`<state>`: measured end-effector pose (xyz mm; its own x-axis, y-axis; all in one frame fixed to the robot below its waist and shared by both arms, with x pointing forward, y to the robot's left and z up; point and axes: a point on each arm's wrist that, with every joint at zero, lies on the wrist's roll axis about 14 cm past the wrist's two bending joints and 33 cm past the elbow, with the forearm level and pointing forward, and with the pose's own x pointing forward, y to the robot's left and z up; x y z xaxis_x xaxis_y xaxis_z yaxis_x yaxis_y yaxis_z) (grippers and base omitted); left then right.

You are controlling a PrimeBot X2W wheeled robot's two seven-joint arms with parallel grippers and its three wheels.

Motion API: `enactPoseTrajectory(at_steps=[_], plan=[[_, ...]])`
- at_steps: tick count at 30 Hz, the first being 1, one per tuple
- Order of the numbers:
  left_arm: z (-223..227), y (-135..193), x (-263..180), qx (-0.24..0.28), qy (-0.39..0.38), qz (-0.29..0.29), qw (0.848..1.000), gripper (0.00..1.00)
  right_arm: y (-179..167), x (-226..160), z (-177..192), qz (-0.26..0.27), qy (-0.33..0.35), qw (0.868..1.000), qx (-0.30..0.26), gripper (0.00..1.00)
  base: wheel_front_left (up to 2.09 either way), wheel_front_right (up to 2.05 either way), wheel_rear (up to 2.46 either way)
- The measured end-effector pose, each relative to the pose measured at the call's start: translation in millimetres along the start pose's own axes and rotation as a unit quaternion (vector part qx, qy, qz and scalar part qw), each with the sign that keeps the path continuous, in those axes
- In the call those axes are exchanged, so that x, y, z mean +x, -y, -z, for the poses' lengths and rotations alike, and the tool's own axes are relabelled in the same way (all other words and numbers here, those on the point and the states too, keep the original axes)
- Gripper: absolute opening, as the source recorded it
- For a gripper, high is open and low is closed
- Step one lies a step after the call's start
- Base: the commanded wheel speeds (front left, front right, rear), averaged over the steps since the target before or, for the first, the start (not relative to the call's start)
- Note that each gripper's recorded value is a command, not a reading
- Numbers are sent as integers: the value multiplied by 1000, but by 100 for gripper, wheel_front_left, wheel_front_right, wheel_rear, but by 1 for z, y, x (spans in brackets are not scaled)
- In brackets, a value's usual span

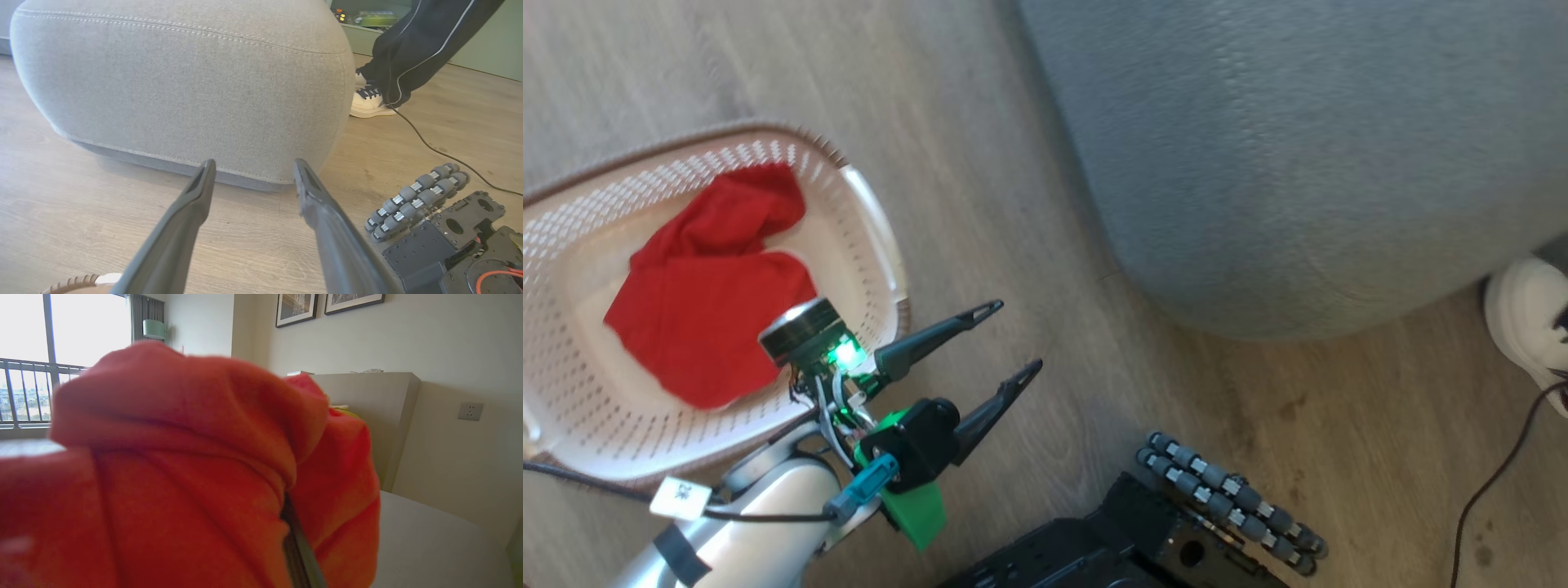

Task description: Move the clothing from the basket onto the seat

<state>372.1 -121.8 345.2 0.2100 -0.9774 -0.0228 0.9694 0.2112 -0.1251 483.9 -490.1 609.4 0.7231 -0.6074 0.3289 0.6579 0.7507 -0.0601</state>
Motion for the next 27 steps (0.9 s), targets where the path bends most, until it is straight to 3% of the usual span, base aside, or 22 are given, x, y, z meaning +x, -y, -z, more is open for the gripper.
enactPoseTrajectory(at_steps=[6,11,20,27], plan=[[16,-15,-17,-15,-15,-37,999,100,-35,26,37,-14,-32,999,7,0,0,0,0],[25,-21,-28,-25,-27,-57,998,100,-71,19,107,-32,-118,992,24,0,0,0,0],[32,-28,-33,-25,-37,-73,996,100,-55,-27,192,-38,-269,961,-49,0,0,0,0],[28,-31,-28,-19,-30,-72,997,100,-46,-48,211,-41,-327,941,-73,0,0,0,0]])
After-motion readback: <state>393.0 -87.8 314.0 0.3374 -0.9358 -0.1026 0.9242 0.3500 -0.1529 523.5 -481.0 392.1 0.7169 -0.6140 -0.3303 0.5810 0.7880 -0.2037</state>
